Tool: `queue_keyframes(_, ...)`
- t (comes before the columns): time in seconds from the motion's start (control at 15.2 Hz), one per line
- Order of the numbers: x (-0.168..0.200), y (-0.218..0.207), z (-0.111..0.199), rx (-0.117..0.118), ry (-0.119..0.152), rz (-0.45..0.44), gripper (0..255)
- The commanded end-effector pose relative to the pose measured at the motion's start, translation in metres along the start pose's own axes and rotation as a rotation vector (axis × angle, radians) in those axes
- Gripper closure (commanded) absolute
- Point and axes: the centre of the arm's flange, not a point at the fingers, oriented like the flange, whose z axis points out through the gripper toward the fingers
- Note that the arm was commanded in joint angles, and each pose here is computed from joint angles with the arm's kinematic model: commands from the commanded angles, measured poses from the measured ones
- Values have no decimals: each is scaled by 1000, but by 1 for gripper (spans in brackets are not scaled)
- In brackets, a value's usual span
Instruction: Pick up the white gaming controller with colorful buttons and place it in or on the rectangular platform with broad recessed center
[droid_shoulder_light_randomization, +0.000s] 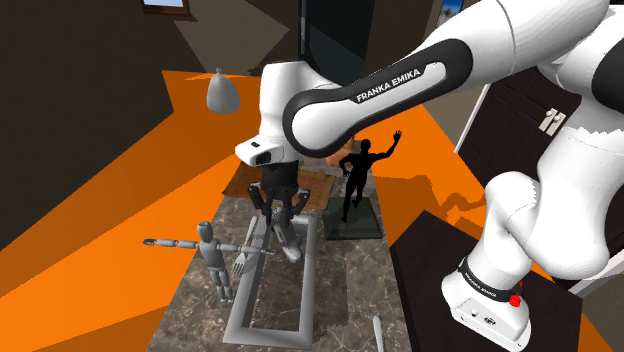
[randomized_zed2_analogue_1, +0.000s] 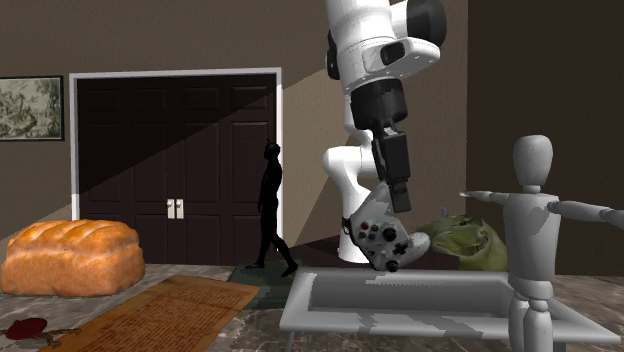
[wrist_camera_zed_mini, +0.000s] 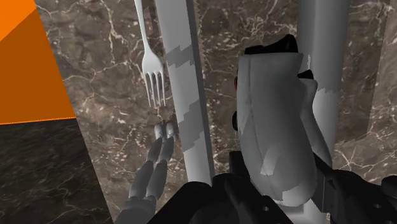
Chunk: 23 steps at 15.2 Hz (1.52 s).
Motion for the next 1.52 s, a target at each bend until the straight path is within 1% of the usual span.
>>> queue_keyframes(0.0,-2,-1,10,-1,0,0,255)
queue_keyframes(0.13,-4,-1,21,-1,0,0,255)
queue_keyframes(0.66,-4,-1,21,-1,0,0,255)
queue_keyframes(0.73,-4,-2,21,-1,0,0,0)
queue_keyframes(1.06,-4,-1,21,-1,0,0,0)
queue_keyframes(1.32,-4,-2,-29,-1,0,0,0)
queue_keyframes(1.45,-4,-2,-29,-1,0,0,0)
